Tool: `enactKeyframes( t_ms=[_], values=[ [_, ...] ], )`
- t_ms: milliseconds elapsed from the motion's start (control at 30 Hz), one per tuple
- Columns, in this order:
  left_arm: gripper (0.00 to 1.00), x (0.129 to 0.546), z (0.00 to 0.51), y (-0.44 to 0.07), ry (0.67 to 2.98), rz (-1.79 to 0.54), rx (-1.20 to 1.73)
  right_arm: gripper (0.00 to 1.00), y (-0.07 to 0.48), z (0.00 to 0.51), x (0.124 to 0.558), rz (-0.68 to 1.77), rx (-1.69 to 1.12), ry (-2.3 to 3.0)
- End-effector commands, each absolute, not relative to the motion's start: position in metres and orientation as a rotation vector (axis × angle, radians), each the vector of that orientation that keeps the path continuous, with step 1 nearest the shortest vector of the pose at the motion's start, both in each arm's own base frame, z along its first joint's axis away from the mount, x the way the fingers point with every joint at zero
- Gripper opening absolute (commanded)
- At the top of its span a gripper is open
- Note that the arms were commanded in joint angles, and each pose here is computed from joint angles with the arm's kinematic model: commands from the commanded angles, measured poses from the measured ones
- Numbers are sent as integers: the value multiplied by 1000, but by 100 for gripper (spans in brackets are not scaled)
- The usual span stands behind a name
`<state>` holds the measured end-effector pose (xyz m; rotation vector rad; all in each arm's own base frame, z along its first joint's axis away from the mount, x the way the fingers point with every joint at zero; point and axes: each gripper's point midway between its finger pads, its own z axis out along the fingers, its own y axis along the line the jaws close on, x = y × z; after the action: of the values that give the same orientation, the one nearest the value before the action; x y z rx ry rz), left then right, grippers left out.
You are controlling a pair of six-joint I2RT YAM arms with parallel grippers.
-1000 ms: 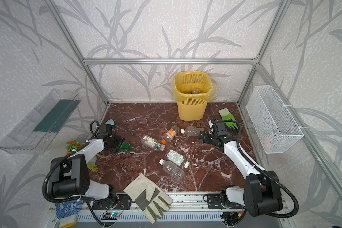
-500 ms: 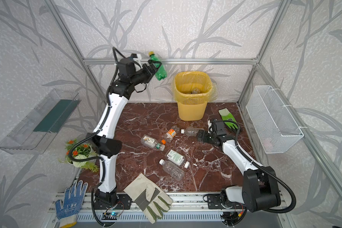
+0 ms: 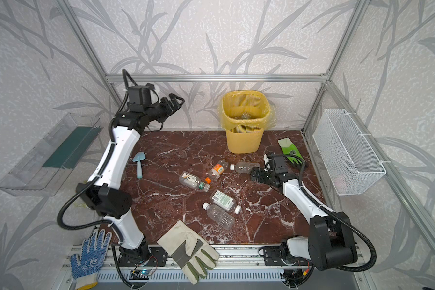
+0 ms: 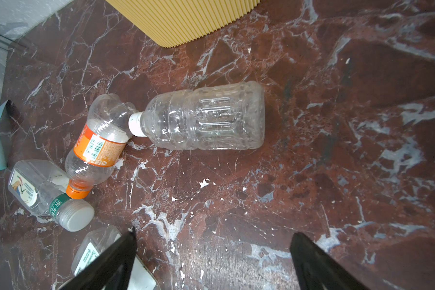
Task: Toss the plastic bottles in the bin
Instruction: 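Withdraw the left gripper while the right gripper grasps the white-cap clear bottle, then lift the white-cap bottle over the yellow bin and open the right gripper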
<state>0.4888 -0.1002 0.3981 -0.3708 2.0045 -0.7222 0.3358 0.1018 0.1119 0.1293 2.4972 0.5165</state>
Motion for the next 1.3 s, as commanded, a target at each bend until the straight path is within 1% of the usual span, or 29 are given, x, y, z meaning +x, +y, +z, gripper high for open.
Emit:
enactKeyframes(
  t_ms=[0,100,167,233,333,500,633,800,1067,1133,1267],
  values=[
    [99,465,354,-65,2053,-483,-365,96,102,110,333,447,13,2527],
    [98,436,300,-36,2171,-356,-398,96,97,116,336,313,-115,2543],
    [98,419,274,-24,2232,-263,-383,96,97,119,342,291,-153,2532],
    [98,406,254,-18,2277,-194,-351,97,103,122,350,286,-212,2514],
    [97,392,237,-17,2319,-162,-312,98,111,123,365,167,-368,2497],
    [96,388,234,-28,2338,-214,-229,98,129,121,387,11,-754,2452],
    [96,386,233,-31,2339,-238,-218,97,140,118,404,-84,-983,2378],
    [96,385,236,-32,2332,-248,-222,97,153,100,413,-94,-1271,2338],
    [96,384,239,-31,2321,-255,-226,96,159,63,422,-84,-1481,2359],
    [96,384,238,-32,2321,-258,-225,95,158,55,423,-87,-1496,2375],
    [96,384,238,-31,2322,-263,-228,89,157,44,421,-56,-1482,2412]
  ],
)
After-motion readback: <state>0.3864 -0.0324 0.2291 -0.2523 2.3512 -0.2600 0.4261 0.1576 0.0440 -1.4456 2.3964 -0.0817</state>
